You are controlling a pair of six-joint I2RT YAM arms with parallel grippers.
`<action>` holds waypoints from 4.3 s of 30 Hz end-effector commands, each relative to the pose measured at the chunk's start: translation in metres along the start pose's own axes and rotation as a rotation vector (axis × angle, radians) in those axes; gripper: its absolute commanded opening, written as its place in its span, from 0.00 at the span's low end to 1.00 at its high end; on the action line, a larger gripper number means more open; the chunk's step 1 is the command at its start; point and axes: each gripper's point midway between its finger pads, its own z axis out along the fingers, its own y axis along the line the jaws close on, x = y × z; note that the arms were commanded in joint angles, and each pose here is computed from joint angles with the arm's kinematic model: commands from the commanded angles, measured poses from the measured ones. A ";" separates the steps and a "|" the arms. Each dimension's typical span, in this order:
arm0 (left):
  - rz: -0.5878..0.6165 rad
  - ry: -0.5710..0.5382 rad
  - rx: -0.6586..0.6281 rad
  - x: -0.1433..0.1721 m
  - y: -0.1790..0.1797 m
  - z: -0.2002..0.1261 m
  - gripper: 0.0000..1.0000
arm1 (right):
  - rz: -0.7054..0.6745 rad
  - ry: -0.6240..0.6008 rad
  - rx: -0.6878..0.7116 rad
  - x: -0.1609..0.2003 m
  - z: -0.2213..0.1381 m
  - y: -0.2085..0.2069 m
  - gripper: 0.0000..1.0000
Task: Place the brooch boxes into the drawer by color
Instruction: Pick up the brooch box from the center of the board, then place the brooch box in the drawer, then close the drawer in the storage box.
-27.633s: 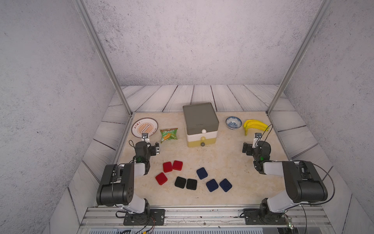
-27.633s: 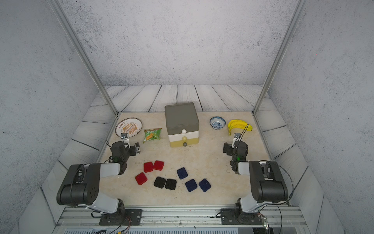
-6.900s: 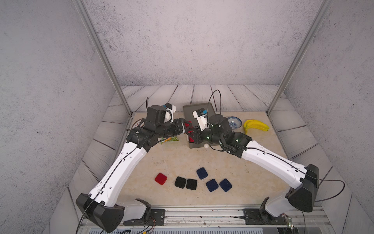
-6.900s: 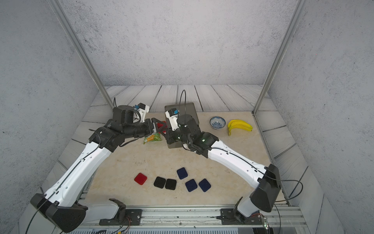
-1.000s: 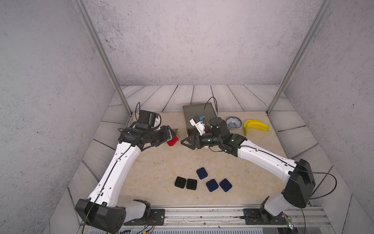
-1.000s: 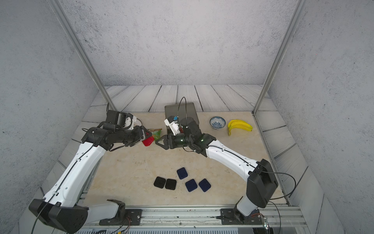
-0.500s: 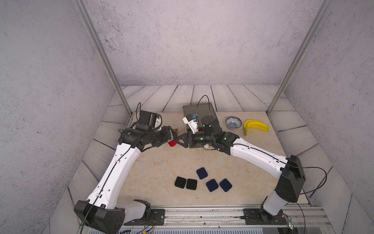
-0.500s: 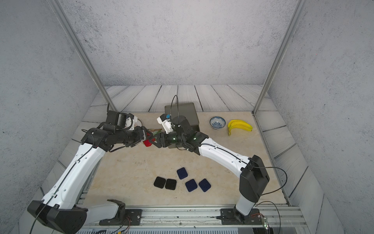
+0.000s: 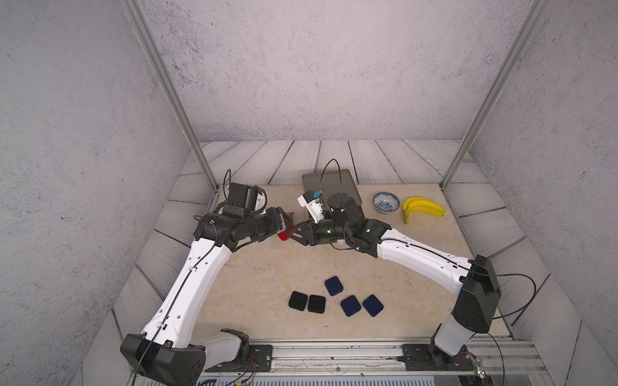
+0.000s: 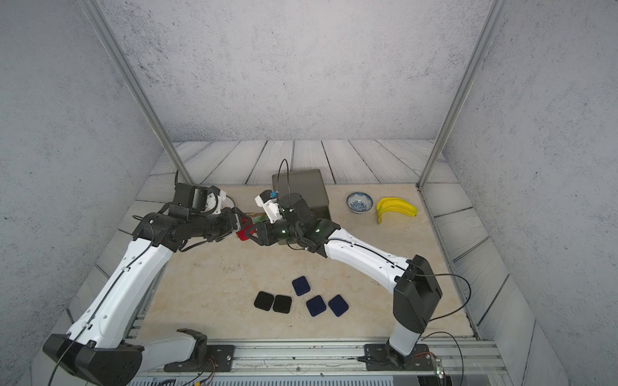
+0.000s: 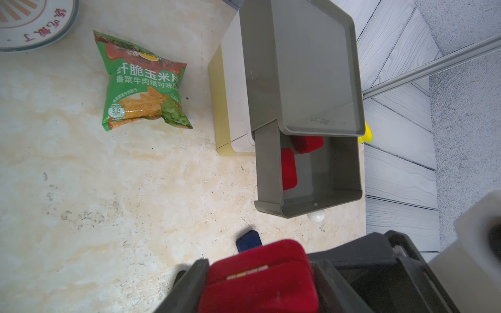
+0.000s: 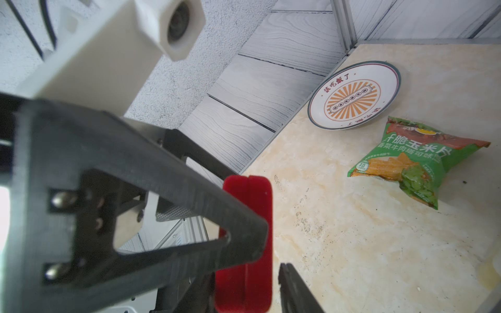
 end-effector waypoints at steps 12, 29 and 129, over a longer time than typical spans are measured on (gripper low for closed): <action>-0.001 -0.033 -0.041 0.002 0.012 0.002 0.98 | -0.030 -0.045 0.095 -0.009 -0.015 -0.009 0.12; 0.066 -0.040 -0.199 0.008 0.049 0.010 0.98 | 0.222 0.126 0.467 0.019 -0.150 -0.134 0.12; 0.079 -0.013 -0.221 0.026 0.071 -0.002 0.98 | 0.270 0.005 0.544 0.032 -0.105 -0.155 0.13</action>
